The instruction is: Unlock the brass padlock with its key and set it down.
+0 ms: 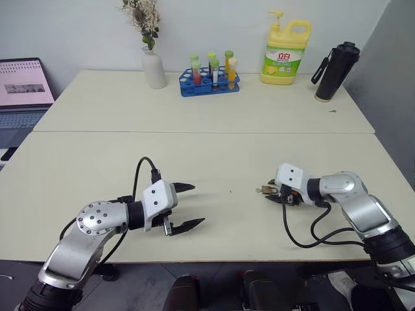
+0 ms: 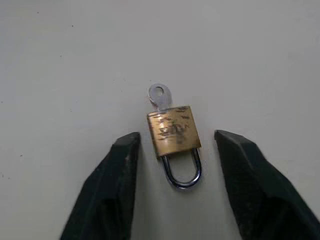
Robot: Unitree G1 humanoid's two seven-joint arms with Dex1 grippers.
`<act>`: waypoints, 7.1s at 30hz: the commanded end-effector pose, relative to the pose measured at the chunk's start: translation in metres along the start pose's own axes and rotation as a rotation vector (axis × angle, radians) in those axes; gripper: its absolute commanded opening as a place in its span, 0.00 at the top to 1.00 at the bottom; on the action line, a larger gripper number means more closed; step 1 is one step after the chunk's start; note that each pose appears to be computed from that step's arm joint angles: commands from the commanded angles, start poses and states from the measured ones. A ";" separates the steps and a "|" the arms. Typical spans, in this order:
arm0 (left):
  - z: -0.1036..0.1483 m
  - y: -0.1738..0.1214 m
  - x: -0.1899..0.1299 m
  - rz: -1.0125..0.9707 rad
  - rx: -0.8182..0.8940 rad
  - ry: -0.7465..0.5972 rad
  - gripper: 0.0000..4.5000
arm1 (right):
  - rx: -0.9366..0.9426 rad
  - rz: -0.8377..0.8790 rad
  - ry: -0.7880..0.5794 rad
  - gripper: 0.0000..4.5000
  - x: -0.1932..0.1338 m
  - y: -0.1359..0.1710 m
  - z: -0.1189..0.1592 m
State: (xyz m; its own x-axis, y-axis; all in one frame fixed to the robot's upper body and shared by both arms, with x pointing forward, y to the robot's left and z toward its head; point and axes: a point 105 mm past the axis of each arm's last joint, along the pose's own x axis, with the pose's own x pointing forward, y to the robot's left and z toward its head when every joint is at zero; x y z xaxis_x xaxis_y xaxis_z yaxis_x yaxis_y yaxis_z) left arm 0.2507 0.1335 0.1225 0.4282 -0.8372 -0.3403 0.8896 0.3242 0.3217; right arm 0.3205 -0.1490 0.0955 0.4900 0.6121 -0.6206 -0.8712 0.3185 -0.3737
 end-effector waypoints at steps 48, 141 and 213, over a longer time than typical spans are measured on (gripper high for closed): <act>0.013 0.003 0.002 -0.002 -0.009 -0.071 0.00 | -0.022 0.041 -0.128 0.80 0.012 -0.022 0.001; 0.083 0.069 0.051 -0.238 -0.311 -0.246 0.45 | -1.082 -0.478 -0.553 0.80 -0.032 0.016 0.123; 0.092 0.068 0.055 -0.224 -0.024 -0.225 0.38 | -1.041 -0.458 -0.562 0.80 -0.029 0.016 0.121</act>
State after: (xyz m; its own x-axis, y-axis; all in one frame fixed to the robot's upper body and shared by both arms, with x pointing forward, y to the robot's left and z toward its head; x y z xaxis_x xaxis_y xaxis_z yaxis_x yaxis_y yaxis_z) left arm 0.3206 0.0642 0.1918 0.1622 -0.9606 -0.2256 0.9616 0.1025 0.2547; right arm 0.2939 -0.0761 0.1800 0.4584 0.8874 -0.0486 -0.0966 -0.0046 -0.9953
